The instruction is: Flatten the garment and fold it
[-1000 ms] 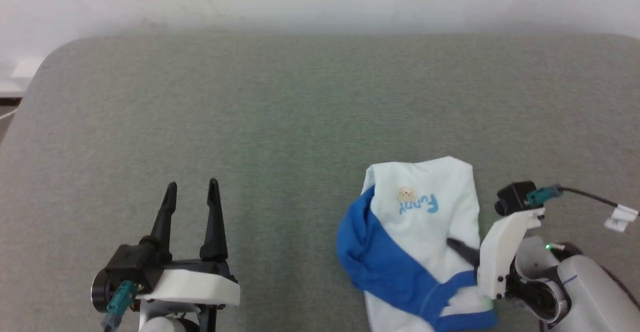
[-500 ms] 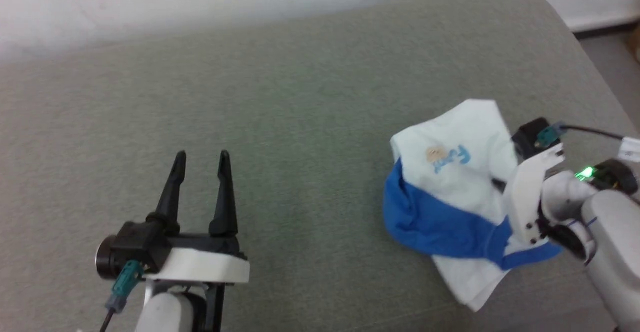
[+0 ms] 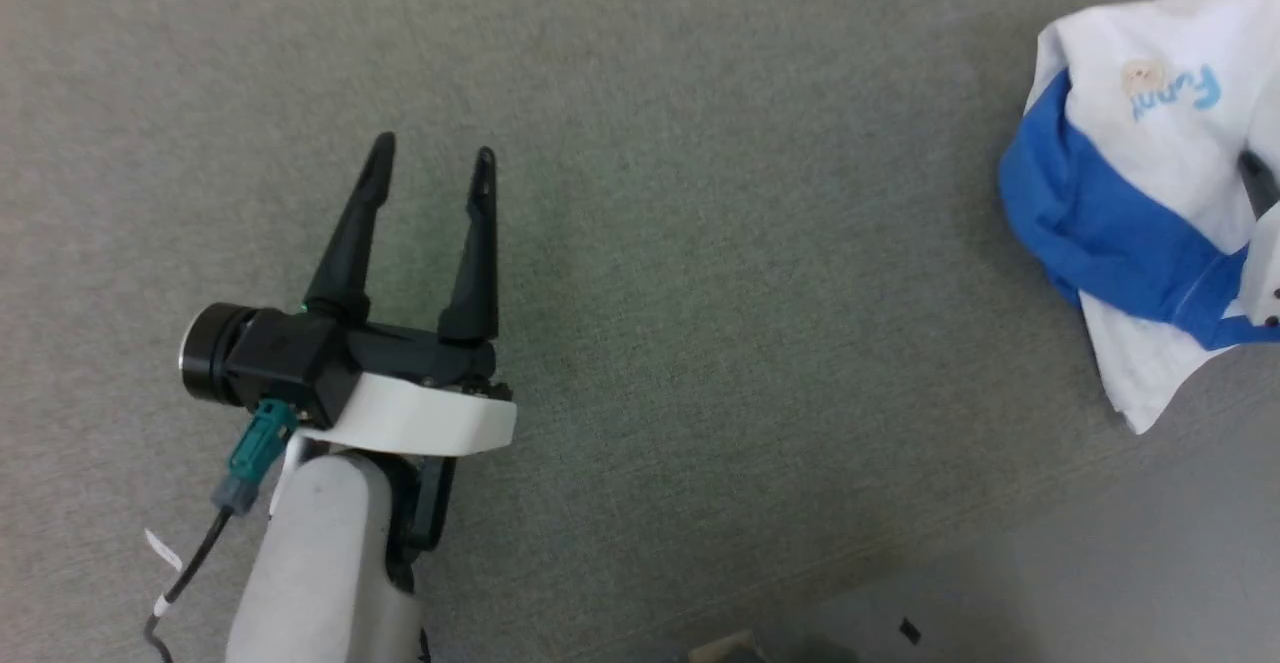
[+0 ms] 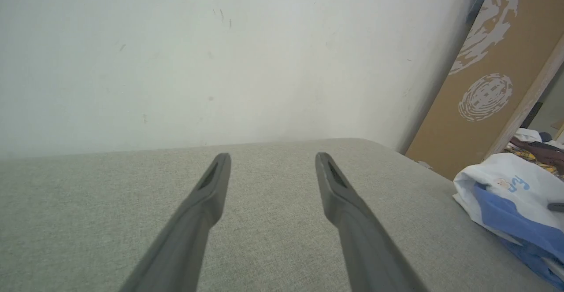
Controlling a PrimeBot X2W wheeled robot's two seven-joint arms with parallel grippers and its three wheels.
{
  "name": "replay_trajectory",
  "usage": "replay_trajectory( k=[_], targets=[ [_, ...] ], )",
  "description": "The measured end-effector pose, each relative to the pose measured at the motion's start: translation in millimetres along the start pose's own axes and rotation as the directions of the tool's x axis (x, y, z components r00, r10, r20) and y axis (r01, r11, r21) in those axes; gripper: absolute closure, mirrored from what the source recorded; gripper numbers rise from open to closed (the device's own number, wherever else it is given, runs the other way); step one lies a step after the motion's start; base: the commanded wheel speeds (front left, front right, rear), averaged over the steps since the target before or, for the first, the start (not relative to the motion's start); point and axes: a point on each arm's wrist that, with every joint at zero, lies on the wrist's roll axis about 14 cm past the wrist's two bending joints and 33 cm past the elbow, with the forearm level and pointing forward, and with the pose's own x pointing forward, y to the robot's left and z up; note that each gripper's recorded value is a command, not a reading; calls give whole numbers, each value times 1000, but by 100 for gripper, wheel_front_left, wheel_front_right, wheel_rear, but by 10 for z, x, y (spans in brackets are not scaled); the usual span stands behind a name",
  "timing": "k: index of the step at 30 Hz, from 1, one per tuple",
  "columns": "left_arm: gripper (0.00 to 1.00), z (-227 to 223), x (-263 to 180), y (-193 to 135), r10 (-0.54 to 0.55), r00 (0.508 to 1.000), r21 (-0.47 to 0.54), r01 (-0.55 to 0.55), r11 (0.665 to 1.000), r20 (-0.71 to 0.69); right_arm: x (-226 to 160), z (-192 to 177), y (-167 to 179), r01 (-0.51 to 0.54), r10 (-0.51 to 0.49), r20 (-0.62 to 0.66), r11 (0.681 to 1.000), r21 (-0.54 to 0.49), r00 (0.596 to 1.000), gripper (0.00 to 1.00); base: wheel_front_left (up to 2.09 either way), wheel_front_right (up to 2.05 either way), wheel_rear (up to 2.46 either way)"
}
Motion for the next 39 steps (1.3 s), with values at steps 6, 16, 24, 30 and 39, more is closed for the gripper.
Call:
replay_trajectory(
  k=[6,16,24,30,39],
  targets=[
    [0,-337,-23,164,36,997,-16,-37,999,-66,181,-174,-40,45,-43,39,998,-36,998,0,0,0,0],
    [0,-196,-204,226,84,994,5,-84,996,-73,-101,-107,-529,172,-142,161,967,-189,977,0,0,0,0],
    [0,35,-516,290,160,984,37,-158,987,-73,-478,-373,-2,109,-73,241,984,-140,968,0,0,0,0],
    [0,273,-725,364,210,977,74,-207,976,-42,-754,-369,790,-31,41,338,999,-37,940,0,0,0,0],
    [0,534,-1157,662,335,942,120,-331,936,-7,-1150,424,1732,-287,213,584,957,36,783,0,0,0,0]
  ],
)
